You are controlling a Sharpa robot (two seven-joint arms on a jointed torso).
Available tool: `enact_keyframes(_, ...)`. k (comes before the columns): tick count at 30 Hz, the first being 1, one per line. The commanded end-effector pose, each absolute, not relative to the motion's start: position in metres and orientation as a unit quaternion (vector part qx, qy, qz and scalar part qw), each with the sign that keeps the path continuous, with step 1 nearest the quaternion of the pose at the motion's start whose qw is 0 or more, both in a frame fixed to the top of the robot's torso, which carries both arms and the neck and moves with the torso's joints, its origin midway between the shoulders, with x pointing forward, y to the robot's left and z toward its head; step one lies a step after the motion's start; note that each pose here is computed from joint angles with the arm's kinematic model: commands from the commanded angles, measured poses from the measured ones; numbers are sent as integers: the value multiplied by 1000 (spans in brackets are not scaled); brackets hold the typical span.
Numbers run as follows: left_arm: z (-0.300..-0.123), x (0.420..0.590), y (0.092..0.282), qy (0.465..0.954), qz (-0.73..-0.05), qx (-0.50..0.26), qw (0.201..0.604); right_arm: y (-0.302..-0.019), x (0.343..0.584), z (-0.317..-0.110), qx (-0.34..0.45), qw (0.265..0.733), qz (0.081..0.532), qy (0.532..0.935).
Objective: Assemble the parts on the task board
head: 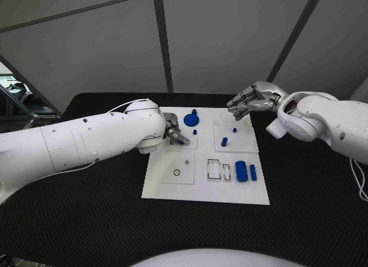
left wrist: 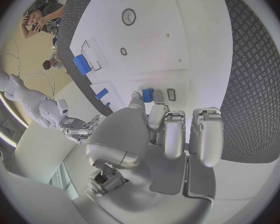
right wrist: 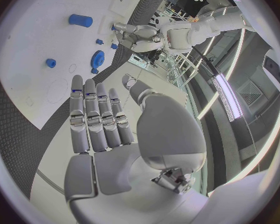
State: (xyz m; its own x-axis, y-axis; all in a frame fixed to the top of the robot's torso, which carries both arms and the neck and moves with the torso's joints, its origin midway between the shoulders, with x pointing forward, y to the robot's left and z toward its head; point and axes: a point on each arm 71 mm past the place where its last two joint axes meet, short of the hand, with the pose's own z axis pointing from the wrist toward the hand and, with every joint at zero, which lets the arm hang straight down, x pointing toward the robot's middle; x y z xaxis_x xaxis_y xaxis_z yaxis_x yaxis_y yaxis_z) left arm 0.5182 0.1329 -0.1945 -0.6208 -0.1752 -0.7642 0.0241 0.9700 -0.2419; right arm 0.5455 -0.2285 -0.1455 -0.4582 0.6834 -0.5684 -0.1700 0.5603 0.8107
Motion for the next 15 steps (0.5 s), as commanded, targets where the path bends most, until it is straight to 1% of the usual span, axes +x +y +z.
enact_keyframes(1, -194, 518, 132, 896, -112, -41, 428, -227, 545, -144, 171, 488, 439, 735)
enact_keyframes(15, -193, 519, 132, 889, -126, -50, 438, -227, 546, -145, 170, 487, 439, 736)
